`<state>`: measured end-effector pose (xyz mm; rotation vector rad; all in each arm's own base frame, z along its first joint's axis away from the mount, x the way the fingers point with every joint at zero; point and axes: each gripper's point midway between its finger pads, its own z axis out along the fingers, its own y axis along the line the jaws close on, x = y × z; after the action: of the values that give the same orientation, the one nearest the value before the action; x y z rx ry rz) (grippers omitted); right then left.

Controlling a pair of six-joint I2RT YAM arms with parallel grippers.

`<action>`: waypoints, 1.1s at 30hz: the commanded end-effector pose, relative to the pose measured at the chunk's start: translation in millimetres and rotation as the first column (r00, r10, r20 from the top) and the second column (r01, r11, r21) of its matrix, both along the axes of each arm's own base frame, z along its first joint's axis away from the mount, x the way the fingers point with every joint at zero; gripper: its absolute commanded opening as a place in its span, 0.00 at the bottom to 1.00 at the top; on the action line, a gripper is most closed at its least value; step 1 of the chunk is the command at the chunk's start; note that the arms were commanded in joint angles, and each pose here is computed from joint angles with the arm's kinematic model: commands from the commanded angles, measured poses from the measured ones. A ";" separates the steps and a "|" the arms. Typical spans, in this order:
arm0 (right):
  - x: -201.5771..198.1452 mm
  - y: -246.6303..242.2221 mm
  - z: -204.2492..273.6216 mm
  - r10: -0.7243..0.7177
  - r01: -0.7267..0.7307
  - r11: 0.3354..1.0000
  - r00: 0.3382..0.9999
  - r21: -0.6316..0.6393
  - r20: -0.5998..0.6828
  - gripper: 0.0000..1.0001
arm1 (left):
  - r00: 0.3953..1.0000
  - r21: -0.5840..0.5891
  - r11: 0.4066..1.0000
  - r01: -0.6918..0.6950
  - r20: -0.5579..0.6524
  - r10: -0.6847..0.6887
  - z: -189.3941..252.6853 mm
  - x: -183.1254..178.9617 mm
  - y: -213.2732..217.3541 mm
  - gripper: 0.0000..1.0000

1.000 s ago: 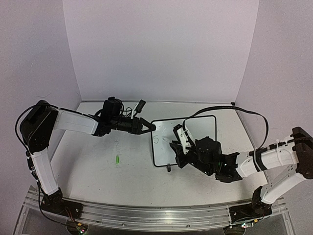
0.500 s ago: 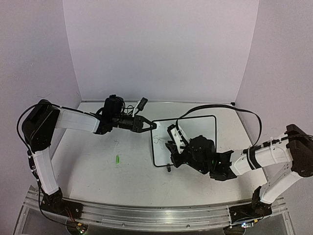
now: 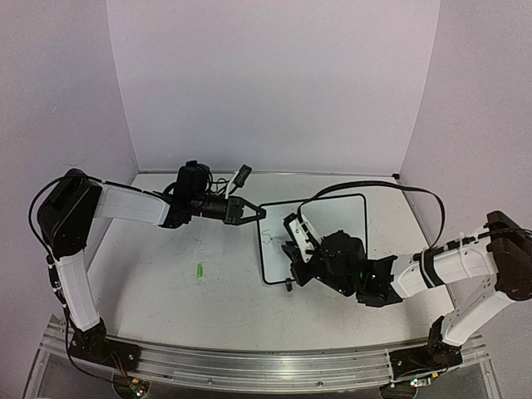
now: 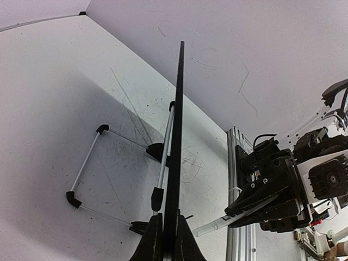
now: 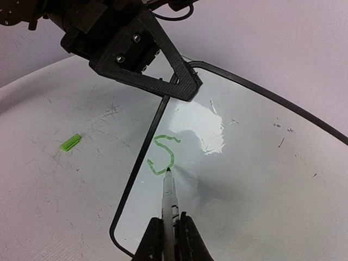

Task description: Write a sentence on the whiteboard

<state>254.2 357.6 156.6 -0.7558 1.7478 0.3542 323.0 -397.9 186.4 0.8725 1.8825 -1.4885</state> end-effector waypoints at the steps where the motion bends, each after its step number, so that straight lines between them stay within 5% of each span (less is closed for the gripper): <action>1: 0.3 7.9 19.2 0.005 -0.006 0.999 1.000 0.040 0.023 0.00 | 1.000 0.005 1.000 0.011 -0.015 -0.011 -6.8 -2.1 1.2 0.05; 33: 9.9 7.6 26.5 -0.055 0.053 0.997 0.997 0.054 0.048 0.00 | 1.000 0.010 1.000 0.014 0.014 -0.014 -4.3 -8.0 -2.0 0.00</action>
<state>259.9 355.8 165.2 -0.7136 1.7386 0.3225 320.4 -399.2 182.9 0.9001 1.8680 -1.4672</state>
